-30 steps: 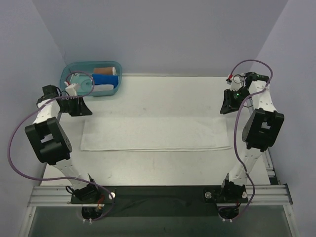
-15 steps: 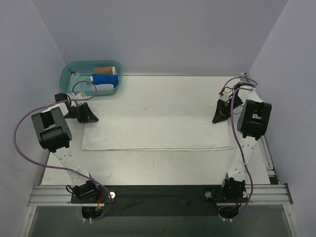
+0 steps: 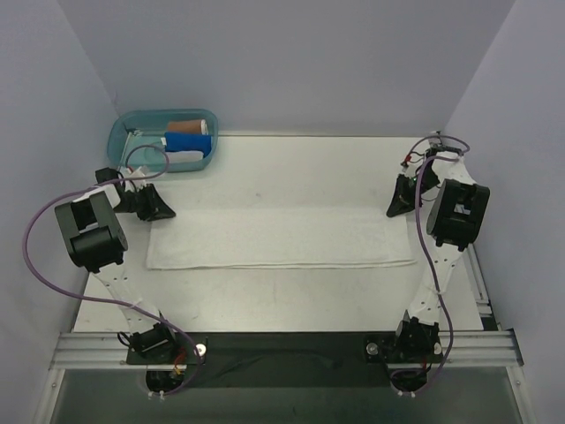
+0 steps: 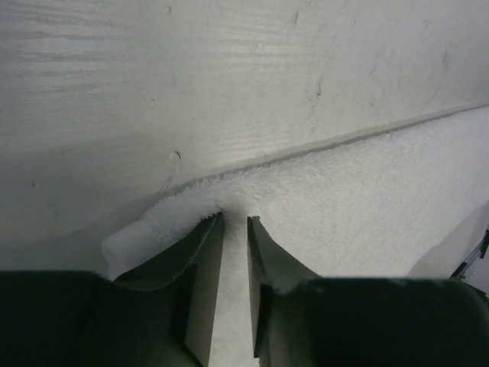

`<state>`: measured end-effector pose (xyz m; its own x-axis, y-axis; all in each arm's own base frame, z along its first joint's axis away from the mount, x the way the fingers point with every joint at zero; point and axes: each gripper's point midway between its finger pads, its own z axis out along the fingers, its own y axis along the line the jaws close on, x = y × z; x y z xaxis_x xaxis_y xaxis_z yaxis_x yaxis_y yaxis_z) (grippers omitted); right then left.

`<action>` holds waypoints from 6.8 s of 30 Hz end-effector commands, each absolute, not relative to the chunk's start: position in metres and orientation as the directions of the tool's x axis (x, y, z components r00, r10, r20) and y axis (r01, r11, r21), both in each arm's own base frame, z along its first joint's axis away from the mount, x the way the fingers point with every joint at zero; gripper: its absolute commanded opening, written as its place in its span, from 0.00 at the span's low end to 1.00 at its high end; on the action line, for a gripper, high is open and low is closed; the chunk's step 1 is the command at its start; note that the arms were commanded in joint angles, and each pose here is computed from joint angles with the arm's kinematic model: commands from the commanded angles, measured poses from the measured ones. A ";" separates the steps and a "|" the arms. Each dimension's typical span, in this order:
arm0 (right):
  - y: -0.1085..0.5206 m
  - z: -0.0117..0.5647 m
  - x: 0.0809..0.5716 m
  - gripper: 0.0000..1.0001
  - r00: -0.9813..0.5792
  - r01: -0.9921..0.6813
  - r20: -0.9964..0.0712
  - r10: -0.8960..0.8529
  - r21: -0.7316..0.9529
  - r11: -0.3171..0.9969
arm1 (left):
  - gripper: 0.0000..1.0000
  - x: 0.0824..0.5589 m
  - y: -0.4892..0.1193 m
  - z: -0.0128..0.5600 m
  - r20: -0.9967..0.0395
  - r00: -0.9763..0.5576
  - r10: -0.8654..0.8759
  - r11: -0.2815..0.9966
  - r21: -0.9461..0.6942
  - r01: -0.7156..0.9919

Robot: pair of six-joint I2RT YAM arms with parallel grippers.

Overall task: Roll the towels
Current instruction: Fold the towel

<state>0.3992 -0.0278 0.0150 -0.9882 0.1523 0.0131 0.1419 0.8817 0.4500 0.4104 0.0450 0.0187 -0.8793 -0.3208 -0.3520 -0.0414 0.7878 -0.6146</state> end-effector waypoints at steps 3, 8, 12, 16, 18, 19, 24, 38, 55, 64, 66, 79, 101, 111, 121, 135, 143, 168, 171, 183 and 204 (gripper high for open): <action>-0.045 0.036 0.417 0.16 -0.983 0.133 -0.067 0.172 0.394 0.909 | 0.43 0.407 0.054 0.031 -0.435 -0.867 -0.241 0.826 -0.562 0.053; -0.065 0.080 0.431 0.26 -0.967 0.097 -0.195 0.161 0.300 0.949 | 0.50 0.414 0.044 0.082 -0.543 -0.817 -0.195 0.848 -0.511 0.138; -0.063 0.104 0.415 0.31 -0.971 0.068 -0.202 0.130 0.289 0.955 | 0.56 0.406 0.042 0.115 -0.609 -0.779 -0.150 0.865 -0.462 0.194; -0.064 0.101 0.381 0.48 -0.985 0.053 -0.149 0.091 0.242 0.969 | 0.64 0.389 0.040 0.134 -0.646 -0.756 -0.106 0.887 -0.406 0.223; -0.069 0.092 0.361 0.49 -0.992 0.051 -0.102 0.075 0.215 0.975 | 0.66 0.377 0.036 0.139 -0.663 -0.744 -0.083 0.891 -0.384 0.243; -0.069 0.089 0.355 0.49 -0.994 0.051 -0.086 0.071 0.213 0.976 | 0.71 0.373 0.034 0.141 -0.668 -0.740 -0.077 0.891 -0.379 0.250; -0.069 0.064 0.328 0.49 -0.999 0.040 0.019 0.037 0.206 0.978 | 0.91 0.358 0.022 0.147 -0.691 -0.723 -0.024 0.888 -0.347 0.302; -0.060 0.020 0.310 0.45 -0.983 0.006 0.180 -0.019 0.137 0.991 | 0.91 0.357 0.021 0.141 -0.682 -0.731 -0.009 0.897 -0.329 0.296; -0.063 0.011 0.305 0.00 -0.967 -0.041 0.251 -0.052 0.047 0.998 | 0.97 0.358 0.014 0.166 -0.721 -0.690 -0.062 0.890 -0.353 0.288; -0.122 0.080 0.322 0.00 -0.999 -0.019 0.036 -0.019 -0.011 1.000 | 0.97 0.321 -0.004 0.146 -0.693 -0.719 -0.058 0.871 -0.387 0.303; -0.127 0.106 0.325 0.00 -0.999 -0.040 -0.017 -0.040 -0.006 0.999 | 0.97 0.312 -0.011 0.136 -0.671 -0.739 -0.052 0.860 -0.407 0.308; 0.024 0.170 0.319 0.00 -0.967 -0.210 -0.210 -0.144 0.336 0.918 | 0.72 0.307 -0.039 0.100 -0.560 -0.828 -0.040 0.822 -0.489 0.291; 0.211 0.132 0.347 0.00 -0.938 -0.346 -0.188 -0.291 0.499 0.794 | 0.64 0.306 -0.057 0.060 -0.365 -0.930 -0.032 0.821 -0.541 0.184; 0.243 0.115 0.336 0.00 -0.922 -0.384 -0.150 -0.358 0.494 0.780 | 0.66 0.307 -0.056 0.057 -0.355 -0.934 -0.024 0.830 -0.528 0.179; 0.254 0.099 0.331 0.00 -0.921 -0.378 -0.111 -0.375 0.499 0.780 | 0.68 0.307 -0.055 0.057 -0.360 -0.933 -0.020 0.832 -0.524 0.184; 0.268 0.099 0.327 0.00 -0.914 -0.388 -0.108 -0.391 0.512 0.766 | 0.69 0.307 -0.055 0.054 -0.353 -0.936 -0.017 0.832 -0.523 0.183; 0.282 0.110 0.326 0.00 -0.904 -0.414 -0.140 -0.405 0.522 0.745 | 0.69 0.307 -0.054 0.054 -0.355 -0.935 -0.016 0.834 -0.521 0.183; 0.309 0.095 0.318 0.00 -0.889 -0.425 -0.108 -0.444 0.553 0.717 | 0.63 0.308 -0.053 0.045 -0.322 -0.947 -0.020 0.837 -0.523 0.160; 0.313 0.093 0.315 0.00 -0.886 -0.428 -0.101 -0.453 0.557 0.712 | 0.63 0.307 -0.053 0.044 -0.316 -0.949 -0.020 0.836 -0.525 0.157; 0.309 0.182 0.323 0.43 -0.824 -0.562 -0.341 -0.453 0.600 0.570 | 0.67 0.308 -0.055 0.059 -0.372 -0.928 0.000 0.821 -0.530 0.212; 0.203 0.057 0.378 0.23 -0.926 -0.367 -0.128 -0.355 0.526 0.767 | 0.49 0.313 -0.054 0.053 -0.369 -0.928 0.050 0.840 -0.488 0.239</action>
